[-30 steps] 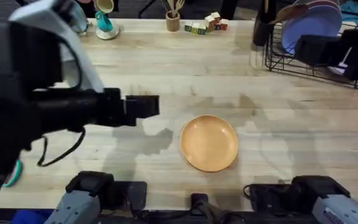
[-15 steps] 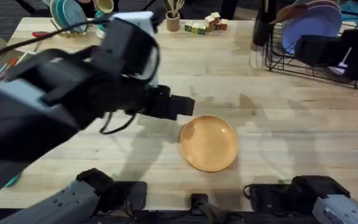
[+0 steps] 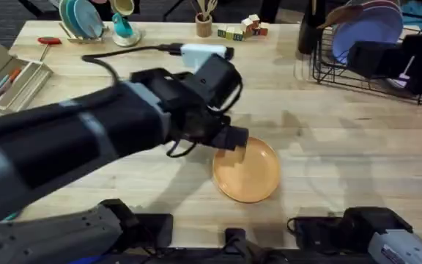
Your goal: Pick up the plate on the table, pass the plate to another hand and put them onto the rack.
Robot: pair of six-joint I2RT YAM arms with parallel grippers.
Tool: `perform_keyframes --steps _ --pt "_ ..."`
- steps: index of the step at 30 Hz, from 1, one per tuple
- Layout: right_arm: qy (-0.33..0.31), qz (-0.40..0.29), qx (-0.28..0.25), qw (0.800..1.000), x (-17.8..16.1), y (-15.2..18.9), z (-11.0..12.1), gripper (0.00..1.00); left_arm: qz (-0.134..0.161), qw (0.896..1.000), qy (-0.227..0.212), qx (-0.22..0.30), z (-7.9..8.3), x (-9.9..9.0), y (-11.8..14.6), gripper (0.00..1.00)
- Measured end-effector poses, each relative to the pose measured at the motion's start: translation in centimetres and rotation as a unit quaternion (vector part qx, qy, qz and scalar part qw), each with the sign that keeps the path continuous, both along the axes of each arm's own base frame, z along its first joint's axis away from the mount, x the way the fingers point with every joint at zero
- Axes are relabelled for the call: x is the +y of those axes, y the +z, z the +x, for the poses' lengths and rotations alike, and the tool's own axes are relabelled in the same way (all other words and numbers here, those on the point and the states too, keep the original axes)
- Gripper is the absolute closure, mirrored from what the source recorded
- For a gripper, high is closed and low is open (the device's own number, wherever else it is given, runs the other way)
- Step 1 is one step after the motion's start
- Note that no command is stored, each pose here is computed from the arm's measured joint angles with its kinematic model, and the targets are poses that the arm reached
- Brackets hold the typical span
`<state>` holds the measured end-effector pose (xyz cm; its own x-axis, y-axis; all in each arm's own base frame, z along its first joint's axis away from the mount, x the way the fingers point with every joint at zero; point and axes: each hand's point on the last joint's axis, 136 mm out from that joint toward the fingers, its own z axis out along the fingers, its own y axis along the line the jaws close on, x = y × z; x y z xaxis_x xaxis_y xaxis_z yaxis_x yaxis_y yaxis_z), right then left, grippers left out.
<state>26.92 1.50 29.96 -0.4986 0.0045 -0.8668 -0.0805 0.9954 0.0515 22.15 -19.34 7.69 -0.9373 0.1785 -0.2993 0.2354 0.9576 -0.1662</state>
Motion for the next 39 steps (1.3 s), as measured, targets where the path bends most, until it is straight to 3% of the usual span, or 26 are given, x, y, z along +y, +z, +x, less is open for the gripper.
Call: perform_keyframes --steps 9,19,29,39 --pt "0.0 0.0 0.0 1.0 0.0 0.0 0.0 0.01 0.048 0.998 -0.012 0.036 -0.9 -0.1 -3.3 0.005" --pt "0.0 0.0 0.0 1.0 0.0 0.0 0.0 0.01 0.049 0.998 -0.012 0.04 -1.0 -0.1 -3.4 0.005" --pt "0.0 0.0 0.0 1.0 0.0 0.0 0.0 0.01 0.065 0.996 0.015 0.065 -1.2 0.2 -4.1 0.017" --pt "0.0 0.0 0.001 1.0 0.0 -0.1 0.0 0.009 0.068 0.995 0.034 0.064 -1.0 0.5 -4.2 0.598"
